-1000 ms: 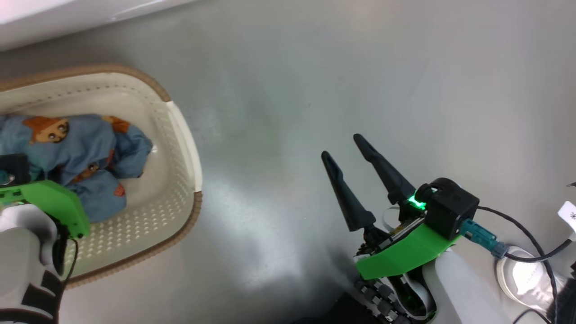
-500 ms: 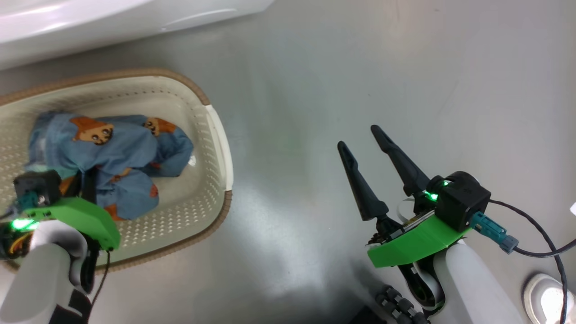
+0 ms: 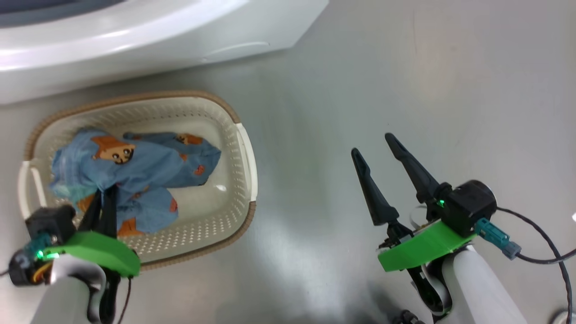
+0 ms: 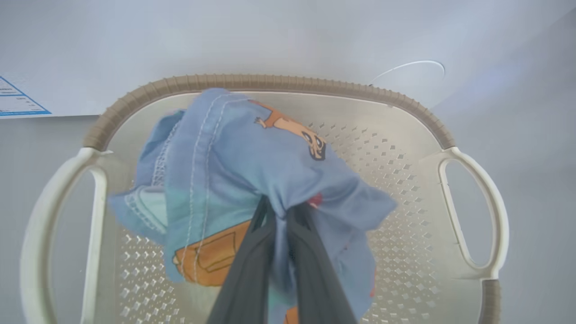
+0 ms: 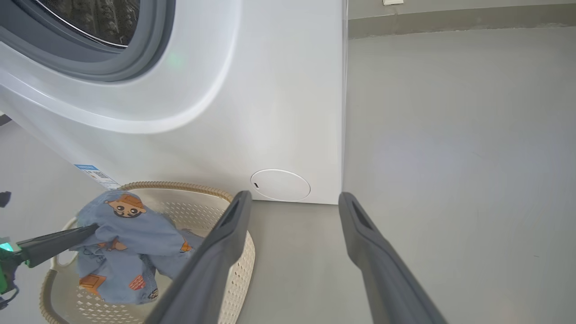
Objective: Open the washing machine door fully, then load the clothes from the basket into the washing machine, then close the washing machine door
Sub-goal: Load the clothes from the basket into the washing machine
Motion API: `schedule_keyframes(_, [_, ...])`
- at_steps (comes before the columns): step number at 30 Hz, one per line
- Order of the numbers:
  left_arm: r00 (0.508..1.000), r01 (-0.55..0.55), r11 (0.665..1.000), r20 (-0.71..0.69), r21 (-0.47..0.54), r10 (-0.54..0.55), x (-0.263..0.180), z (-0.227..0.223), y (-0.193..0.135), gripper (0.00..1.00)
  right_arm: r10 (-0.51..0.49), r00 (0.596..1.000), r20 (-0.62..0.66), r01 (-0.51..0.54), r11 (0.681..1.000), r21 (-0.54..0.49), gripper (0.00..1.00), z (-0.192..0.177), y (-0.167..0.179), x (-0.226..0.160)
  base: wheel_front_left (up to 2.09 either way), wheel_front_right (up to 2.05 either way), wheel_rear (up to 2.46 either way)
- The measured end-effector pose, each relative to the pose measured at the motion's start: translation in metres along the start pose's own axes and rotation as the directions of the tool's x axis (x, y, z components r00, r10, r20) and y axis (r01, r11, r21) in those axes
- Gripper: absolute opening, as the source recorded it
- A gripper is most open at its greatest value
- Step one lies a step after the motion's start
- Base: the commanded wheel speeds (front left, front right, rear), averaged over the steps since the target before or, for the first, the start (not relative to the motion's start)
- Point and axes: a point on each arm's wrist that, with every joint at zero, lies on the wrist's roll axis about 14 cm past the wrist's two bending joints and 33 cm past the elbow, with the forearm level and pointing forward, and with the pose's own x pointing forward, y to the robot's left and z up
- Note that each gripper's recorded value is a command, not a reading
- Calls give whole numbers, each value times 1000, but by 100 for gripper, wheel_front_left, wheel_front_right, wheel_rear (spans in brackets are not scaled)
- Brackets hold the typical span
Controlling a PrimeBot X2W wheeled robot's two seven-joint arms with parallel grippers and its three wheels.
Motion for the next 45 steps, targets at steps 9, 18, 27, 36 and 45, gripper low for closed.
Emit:
schedule_keyframes(9, [986,-49,998,158,-32,53,-46,44,1,0,-9,999,36,10,1000,-30,100,19,2,-19,0,0,0])
schedule_keyframes(18, [948,-83,996,305,-46,93,-92,87,-1,0,-17,998,69,19,999,-36,100,34,5,-40,0,0,0])
schedule_keyframes(27, [915,-122,992,386,-16,119,-127,108,0,0,-8,994,105,12,999,-37,100,48,12,-54,0,0,0])
schedule_keyframes(36, [892,-140,990,429,-35,141,-145,118,-2,0,1,992,128,4,999,-39,100,57,17,-63,0,0,0])
schedule_keyframes(45, [872,-134,990,471,-37,135,-156,130,-7,0,13,988,156,-5,999,-46,100,67,21,-67,0,0,0])
